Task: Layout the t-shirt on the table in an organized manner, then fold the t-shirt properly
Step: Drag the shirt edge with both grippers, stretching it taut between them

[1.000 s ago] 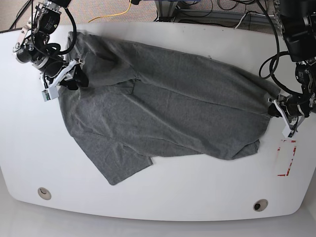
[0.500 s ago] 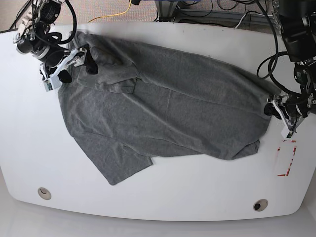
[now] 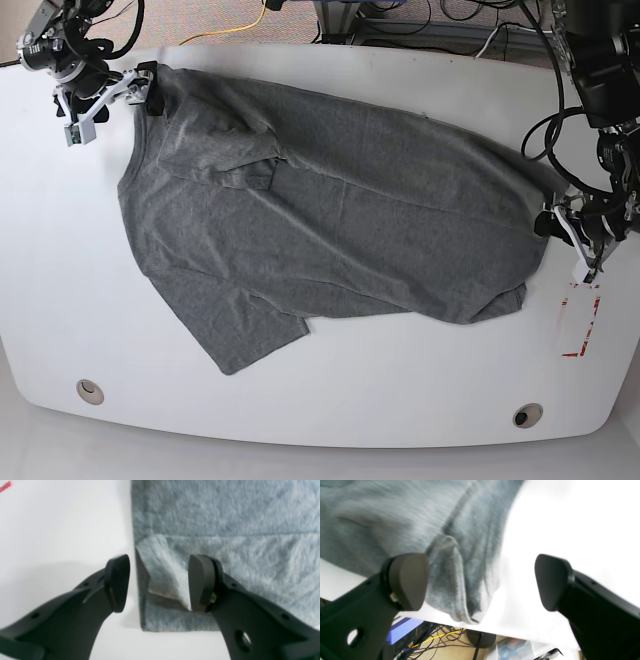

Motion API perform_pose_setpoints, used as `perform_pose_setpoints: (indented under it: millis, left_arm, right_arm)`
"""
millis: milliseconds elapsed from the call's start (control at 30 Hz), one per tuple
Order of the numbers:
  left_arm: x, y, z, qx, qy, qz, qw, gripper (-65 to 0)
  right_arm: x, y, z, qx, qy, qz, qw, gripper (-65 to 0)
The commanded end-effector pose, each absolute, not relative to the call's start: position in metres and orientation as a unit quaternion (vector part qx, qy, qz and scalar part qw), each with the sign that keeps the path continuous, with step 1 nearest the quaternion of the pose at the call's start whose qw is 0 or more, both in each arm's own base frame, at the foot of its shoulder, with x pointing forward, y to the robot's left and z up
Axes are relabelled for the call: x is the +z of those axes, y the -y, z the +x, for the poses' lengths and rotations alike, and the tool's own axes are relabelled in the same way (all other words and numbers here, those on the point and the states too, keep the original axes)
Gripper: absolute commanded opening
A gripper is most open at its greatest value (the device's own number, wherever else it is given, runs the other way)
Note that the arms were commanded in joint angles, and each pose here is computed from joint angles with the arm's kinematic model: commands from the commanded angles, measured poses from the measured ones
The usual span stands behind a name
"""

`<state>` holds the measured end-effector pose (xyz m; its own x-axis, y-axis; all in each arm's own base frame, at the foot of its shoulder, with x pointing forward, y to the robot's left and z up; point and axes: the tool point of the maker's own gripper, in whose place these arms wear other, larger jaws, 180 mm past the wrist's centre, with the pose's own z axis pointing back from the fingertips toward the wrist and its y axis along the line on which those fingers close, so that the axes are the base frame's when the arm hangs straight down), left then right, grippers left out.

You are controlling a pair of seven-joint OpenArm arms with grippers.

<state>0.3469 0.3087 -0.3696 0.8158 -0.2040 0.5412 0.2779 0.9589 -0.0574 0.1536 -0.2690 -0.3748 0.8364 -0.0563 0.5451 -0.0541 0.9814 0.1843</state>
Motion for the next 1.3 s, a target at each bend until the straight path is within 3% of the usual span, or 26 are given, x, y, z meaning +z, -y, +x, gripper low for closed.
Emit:
perform_pose_setpoints:
  millis: [0,533,633,900,1000,1267]
  left_arm:
    - [-0.342,-0.322,0.363,-0.12,0.316,-0.055,0.939,-30.0]
    - [-0.287,-0.34,0.377,-0.108,0.394,-0.017,0.913,-30.3]
    - [-0.287,-0.34,0.377,-0.108,0.394,-0.017,0.913,-30.4]
    - [-0.297,-0.348,0.365,-0.094,0.383,-0.015,0.919,-30.4]
    - [-0.307,-0.348,0.358,-0.092,0.371,-0.019,0.924,-30.1]
    - [-0.342,-0.351,0.339,-0.07,0.328,-0.041,0.941,-30.0]
  right_arm:
    - [-0.372,0.274,0.156,-0.003,0.295,0.091,0.951,0.0]
    - [-0.412,0.272,0.134,-0.042,0.239,0.124,0.962,-2.2]
    - [-0.416,0.258,0.134,-0.038,0.236,0.139,0.961,-11.1]
    - [-0.42,0.245,0.134,-0.045,0.237,0.153,0.958,-44.2]
    - [-0.42,0.244,0.134,-0.046,0.237,0.154,0.958,-52.8]
    - [-0.42,0.241,0.136,-0.04,0.237,0.158,0.958,-55.6]
